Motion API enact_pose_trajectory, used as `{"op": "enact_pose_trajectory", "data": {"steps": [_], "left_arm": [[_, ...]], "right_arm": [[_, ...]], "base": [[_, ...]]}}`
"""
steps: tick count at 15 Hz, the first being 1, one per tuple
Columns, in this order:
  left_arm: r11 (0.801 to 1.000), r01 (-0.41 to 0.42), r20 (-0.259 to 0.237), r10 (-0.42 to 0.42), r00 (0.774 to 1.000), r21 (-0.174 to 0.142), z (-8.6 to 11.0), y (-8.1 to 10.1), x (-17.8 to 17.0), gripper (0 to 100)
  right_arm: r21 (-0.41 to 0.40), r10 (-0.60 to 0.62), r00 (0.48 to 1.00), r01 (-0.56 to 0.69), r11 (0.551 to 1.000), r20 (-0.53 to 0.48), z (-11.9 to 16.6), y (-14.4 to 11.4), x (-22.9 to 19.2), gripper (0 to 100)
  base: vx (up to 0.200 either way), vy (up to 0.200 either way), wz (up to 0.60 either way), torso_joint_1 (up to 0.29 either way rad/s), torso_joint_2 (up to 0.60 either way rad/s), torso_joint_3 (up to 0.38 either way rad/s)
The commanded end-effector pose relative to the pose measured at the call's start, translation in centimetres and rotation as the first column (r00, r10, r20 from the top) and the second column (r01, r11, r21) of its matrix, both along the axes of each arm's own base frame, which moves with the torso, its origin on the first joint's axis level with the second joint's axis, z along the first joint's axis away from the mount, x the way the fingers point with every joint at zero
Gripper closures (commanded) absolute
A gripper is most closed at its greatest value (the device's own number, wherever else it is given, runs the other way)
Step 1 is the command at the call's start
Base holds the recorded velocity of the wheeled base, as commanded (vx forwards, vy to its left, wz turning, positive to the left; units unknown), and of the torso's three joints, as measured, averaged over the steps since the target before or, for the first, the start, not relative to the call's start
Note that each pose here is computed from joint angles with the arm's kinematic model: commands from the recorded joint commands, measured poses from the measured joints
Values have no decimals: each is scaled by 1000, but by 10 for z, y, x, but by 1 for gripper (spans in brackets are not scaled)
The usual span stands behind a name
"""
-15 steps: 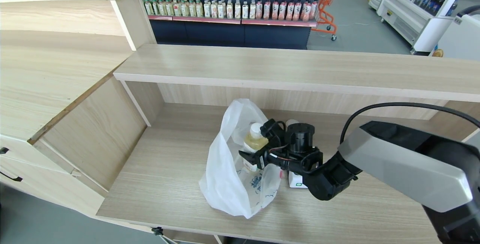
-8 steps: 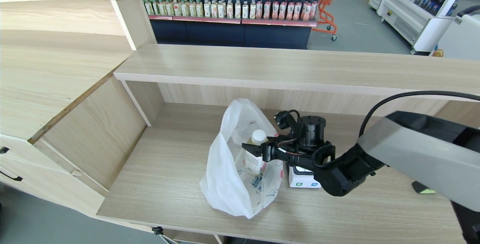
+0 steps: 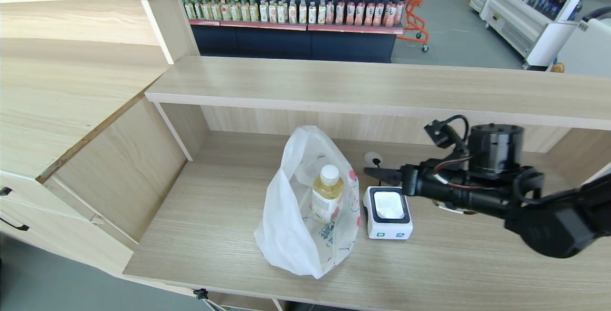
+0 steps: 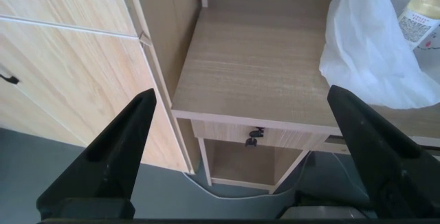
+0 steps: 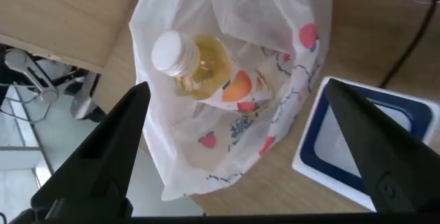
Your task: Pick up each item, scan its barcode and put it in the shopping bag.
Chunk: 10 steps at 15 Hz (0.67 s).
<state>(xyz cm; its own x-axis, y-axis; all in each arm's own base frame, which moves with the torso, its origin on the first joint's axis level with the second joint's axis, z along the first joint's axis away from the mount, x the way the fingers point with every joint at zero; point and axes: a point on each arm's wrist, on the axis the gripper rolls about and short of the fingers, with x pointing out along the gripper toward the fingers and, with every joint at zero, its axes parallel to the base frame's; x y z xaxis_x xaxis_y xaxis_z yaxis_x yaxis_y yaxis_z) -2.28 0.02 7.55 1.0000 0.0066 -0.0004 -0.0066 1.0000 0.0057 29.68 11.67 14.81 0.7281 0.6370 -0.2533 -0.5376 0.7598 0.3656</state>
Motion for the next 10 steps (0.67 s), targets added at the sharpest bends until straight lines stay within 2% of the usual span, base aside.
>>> {"op": "enact_pose_trajectory", "data": {"steps": [1,2,5,9,10], "left_arm": [[1000,0,0,0,1000,0,0,0,0,0],[1000,-1,0,1,1000,0,0,0,0,0],[1000,-1,-1,1,1000,0,0,0,0,0],[1000,0,-1,0,1000,-7,0,0,0,0],[1000,-1,0,1,1000,-4,0,0,0,0]], "right_arm": [[-89,-166,985,170,982,52,57,-74,-60,0],[-126,-201,979,204,971,36,62,-87,-69,0],[-123,-258,965,260,958,33,62,-107,-86,0],[-121,-263,965,263,957,17,54,-110,-101,0],[-122,-263,965,263,957,14,53,-110,-104,0]], "base": [[0,0,0,0,0,0],[0,0,0,0,0,0],[0,0,0,0,0,0],[0,0,0,0,0,0],[0,-200,0,2,2,-2]]}}
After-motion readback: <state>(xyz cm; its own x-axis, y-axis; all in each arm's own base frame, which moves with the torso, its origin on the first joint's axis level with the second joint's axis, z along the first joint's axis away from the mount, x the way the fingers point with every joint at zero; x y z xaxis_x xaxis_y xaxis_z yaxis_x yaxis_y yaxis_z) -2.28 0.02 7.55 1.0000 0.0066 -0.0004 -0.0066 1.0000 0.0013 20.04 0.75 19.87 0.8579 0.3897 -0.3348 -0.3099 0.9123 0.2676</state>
